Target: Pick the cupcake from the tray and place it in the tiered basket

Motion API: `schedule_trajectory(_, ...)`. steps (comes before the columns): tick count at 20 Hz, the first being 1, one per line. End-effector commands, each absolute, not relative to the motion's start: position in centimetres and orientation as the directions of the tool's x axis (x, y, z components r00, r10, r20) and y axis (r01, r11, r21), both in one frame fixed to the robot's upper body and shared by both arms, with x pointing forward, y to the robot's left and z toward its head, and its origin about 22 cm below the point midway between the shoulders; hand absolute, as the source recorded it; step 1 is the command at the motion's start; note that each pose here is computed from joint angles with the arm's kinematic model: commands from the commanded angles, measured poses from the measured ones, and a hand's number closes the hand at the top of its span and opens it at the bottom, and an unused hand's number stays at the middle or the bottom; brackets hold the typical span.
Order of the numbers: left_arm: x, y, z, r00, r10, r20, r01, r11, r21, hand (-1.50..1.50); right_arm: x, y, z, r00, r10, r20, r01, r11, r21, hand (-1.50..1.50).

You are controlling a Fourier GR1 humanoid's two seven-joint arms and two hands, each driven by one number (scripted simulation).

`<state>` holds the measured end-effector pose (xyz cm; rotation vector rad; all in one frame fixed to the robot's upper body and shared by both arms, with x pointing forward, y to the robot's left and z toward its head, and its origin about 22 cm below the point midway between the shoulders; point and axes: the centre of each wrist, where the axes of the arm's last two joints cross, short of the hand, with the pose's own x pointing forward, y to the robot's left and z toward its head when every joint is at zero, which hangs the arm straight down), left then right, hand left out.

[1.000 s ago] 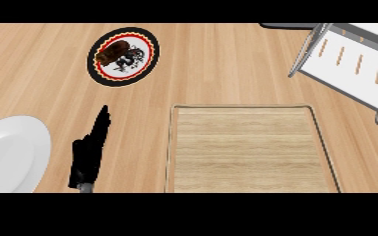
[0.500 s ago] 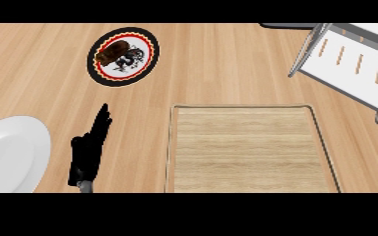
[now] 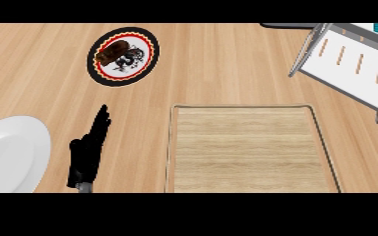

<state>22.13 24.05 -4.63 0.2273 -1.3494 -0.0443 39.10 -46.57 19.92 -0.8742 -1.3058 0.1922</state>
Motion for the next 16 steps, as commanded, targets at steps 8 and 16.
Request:
schedule_trajectory(8, 21.9, 24.1, -4.6, 0.251, -0.170, 0.953, -0.112, 0.973, 0.203, 0.00, 38.9, -47.7, 21.3, 0.038, 0.310, 0.950, 0.553, 0.786, -0.278, -1.50)
schedule_trajectory(16, 22.0, 24.4, -5.3, 0.262, -0.153, 0.953, -0.096, 0.978, 0.184, 0.00, 31.6, -55.9, 24.8, 0.060, 0.277, 0.959, 0.822, 0.532, -0.205, -1.50)
